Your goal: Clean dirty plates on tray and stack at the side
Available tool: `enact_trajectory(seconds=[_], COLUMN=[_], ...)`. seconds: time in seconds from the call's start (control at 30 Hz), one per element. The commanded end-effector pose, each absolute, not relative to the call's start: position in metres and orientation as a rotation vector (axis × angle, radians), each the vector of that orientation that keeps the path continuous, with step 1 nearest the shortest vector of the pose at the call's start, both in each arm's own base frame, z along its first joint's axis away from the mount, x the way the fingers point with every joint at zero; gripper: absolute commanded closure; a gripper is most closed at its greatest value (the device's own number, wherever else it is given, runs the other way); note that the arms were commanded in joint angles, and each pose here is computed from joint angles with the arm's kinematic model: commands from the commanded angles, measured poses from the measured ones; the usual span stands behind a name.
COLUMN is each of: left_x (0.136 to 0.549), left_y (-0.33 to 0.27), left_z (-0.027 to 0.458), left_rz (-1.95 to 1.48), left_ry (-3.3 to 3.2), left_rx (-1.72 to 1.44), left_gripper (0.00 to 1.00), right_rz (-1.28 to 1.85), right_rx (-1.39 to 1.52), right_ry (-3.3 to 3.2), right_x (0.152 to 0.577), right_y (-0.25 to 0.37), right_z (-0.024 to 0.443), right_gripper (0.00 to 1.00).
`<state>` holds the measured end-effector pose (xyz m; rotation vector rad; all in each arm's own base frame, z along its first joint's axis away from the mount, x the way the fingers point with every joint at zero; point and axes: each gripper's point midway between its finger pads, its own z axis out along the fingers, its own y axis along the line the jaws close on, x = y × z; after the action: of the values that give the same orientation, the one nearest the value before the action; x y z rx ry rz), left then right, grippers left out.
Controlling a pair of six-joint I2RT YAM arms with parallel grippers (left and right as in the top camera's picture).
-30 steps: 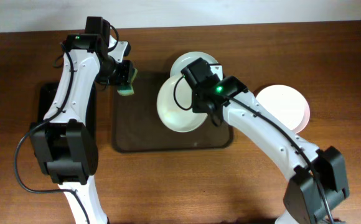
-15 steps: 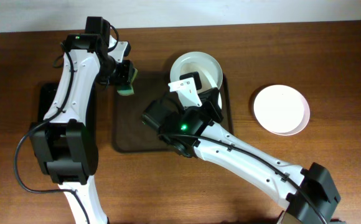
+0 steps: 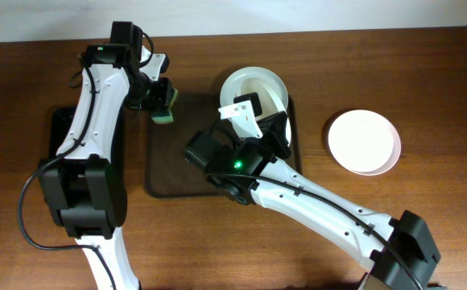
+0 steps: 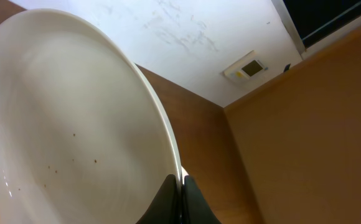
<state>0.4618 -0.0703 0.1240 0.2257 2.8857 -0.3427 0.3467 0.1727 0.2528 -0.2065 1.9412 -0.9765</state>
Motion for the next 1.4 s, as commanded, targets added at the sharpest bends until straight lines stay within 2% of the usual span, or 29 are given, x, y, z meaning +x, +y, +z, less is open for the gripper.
enact_trajectory(seconds=[0.0, 0.17, 0.3, 0.47, 0.7, 0.87, 1.03, 1.17, 1.37], left_x=[0.465, 0.465, 0.465, 0.465, 0.465, 0.465, 0.465, 0.464, 0.465], left_y=[-0.069, -0.069, -0.070, -0.067, -0.067, -0.067, -0.067, -0.067, -0.067], left_z=[0.126, 0.126, 0.126, 0.125, 0.125, 0.125, 0.125, 0.125, 0.125], left_rz=[-0.340, -0.340, -0.340, -0.328, -0.318, -0.318, -0.318, -0.318, -0.318], left_ry=[2.876, 2.876, 2.877, 2.879, 2.880, 2.880, 2.880, 2.881, 2.881], left_rx=[0.235, 0.236, 0.236, 0.231, 0.233, 0.233, 0.233, 0.233, 0.233], left_gripper=[0.99, 0.99, 1.00, 0.99, 0.99, 0.99, 0.99, 1.00, 0.99], right_rz=[-0.909, -0.933, -0.821, -0.298, 0.219, 0.114, -0.003, -0.026, -0.024], right_rx=[-0.180, -0.164, -0.192, -0.019, 0.159, 0.499, 0.947, 1.061, 1.057], right_ry=[1.958, 1.953, 2.093, 2.489, 2.614, 2.570, 2.559, 2.560, 2.529], right_x=[0.344, 0.345, 0.344, 0.337, 0.350, 0.362, 0.325, 0.309, 0.317], right_y=[0.175, 0.167, 0.173, 0.177, 0.118, -0.003, -0.114, -0.136, -0.140], right_z=[0.262, 0.265, 0.245, 0.207, 0.236, 0.236, 0.187, 0.146, 0.102], right_gripper=[0.96, 0.96, 0.96, 0.96, 0.96, 0.96, 0.96, 0.96, 0.96])
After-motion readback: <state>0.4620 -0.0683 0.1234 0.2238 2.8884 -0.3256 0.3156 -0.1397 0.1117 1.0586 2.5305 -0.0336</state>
